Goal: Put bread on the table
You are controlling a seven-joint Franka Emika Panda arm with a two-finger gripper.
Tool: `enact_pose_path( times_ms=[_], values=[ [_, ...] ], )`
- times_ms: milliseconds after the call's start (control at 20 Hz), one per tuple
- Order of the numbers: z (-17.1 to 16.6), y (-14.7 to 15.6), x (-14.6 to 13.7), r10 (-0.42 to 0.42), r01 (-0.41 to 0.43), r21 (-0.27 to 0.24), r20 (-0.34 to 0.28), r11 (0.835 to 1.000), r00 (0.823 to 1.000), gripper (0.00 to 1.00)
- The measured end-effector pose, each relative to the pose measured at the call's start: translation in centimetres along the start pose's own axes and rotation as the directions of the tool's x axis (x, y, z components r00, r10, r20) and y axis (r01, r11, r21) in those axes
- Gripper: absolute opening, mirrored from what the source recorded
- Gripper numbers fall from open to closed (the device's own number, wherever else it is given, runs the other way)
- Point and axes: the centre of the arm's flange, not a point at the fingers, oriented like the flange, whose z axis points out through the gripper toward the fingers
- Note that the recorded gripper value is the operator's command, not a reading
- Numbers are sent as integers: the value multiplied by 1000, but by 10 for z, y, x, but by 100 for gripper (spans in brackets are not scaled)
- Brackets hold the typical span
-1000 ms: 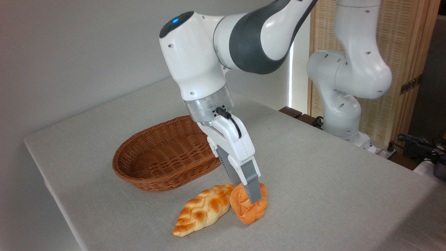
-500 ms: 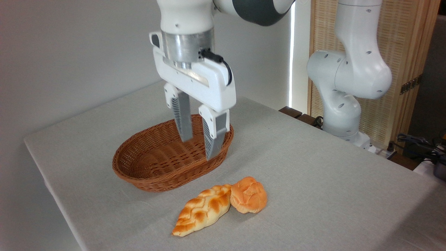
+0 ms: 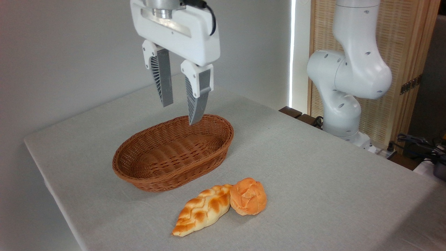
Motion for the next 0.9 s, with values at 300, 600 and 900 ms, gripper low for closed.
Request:
enact_pose_path(
  times_ms=[300, 600, 900],
  values=[
    [30, -1, 18, 1, 0, -5, 63, 1000, 998, 100],
    [26, 7, 24, 5, -9, 42, 92, 999, 996, 100],
    [27, 14, 29, 12, -19, 59, 107, 998, 994, 100]
  ],
)
